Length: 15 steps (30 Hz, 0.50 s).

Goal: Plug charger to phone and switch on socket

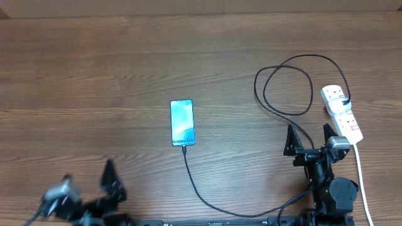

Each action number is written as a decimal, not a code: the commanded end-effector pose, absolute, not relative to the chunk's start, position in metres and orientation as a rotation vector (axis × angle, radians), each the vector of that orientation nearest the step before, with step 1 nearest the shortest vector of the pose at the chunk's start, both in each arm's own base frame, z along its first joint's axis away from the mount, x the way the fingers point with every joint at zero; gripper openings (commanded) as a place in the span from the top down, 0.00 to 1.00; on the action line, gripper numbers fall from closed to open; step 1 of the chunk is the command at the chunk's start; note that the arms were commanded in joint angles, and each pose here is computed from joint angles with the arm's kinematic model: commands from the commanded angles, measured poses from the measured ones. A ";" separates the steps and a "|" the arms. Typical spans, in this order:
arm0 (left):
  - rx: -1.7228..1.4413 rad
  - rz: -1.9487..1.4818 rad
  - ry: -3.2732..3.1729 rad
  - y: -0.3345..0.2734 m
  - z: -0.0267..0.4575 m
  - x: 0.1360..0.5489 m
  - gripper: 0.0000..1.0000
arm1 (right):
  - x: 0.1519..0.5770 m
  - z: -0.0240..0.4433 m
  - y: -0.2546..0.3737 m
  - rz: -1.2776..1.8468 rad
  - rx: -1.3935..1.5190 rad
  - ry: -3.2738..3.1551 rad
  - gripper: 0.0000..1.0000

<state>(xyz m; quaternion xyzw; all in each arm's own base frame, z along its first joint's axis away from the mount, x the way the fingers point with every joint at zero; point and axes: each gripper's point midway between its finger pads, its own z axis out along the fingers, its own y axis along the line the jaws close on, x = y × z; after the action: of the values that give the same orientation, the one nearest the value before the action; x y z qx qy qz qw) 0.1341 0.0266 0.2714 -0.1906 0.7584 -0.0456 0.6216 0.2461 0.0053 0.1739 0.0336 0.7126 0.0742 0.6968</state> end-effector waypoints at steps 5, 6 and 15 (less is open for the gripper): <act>-0.250 -0.265 1.816 -0.005 0.192 0.204 0.01 | 0.246 0.172 0.004 0.156 0.078 1.585 0.00; -0.239 -0.277 1.809 -0.007 0.187 0.209 0.00 | 0.246 0.172 0.004 0.156 0.078 1.585 0.00; -0.205 -0.310 1.787 -0.012 0.150 0.231 0.00 | 0.246 0.172 0.004 0.156 0.078 1.585 0.00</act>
<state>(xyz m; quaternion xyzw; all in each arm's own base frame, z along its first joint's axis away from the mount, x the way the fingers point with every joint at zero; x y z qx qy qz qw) 0.2284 -0.0083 0.1595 -0.1040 0.7740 -0.1303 0.6108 0.2460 0.0053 0.1739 0.0325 0.7125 0.0732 0.6971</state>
